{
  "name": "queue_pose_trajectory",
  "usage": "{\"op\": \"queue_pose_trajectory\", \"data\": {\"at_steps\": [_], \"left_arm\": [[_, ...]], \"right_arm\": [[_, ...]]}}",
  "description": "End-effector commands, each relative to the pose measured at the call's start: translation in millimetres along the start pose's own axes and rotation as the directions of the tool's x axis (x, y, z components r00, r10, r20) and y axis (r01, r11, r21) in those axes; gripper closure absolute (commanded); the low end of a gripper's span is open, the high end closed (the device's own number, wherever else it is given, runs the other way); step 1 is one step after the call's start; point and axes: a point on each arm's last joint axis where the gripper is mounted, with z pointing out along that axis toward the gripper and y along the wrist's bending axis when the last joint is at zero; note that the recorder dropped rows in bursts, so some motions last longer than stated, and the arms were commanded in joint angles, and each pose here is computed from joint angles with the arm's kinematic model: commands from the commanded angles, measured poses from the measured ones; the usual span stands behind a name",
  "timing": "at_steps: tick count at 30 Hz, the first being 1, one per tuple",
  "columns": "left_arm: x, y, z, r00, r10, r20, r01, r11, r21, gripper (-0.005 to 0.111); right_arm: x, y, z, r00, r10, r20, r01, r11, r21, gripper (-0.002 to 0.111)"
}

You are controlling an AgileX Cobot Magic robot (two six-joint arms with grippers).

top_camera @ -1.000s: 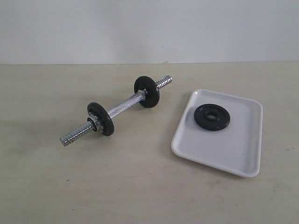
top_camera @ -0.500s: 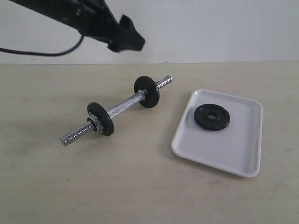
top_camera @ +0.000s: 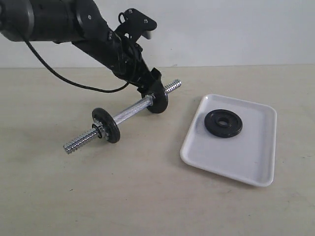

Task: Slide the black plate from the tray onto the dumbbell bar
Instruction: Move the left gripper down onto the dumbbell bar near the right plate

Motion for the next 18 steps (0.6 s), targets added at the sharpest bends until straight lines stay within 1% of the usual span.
{"op": "queue_pose_trajectory", "data": {"at_steps": [1,7,12,14,18], "left_arm": [[8.0,-2.3,11.1,0.997,-0.021,-0.071,0.022,1.000,0.012,0.022],[19.9,0.6,28.8,0.992,0.031,-0.120,-0.033,0.999,-0.014,0.022],[30.1,3.3,42.3,0.986,0.020,-0.163,-0.028,0.999,-0.045,0.022],[33.6,3.8,46.9,0.984,0.035,-0.177,-0.045,0.998,-0.048,0.022],[35.4,5.2,53.5,0.985,0.051,-0.163,-0.062,0.996,-0.063,0.022]], "right_arm": [[27.9,-5.9,25.8,0.997,0.010,-0.081,-0.009,1.000,0.016,0.004],[49.3,-9.1,43.0,0.991,0.032,-0.128,-0.029,0.999,0.024,0.004],[49.8,-9.2,43.4,0.991,0.032,-0.130,-0.029,0.999,0.024,0.004],[50.1,-8.8,43.4,0.990,0.036,-0.133,-0.034,0.999,0.021,0.004],[50.1,-8.8,43.4,0.990,0.036,-0.133,-0.034,0.999,0.021,0.004]]}}
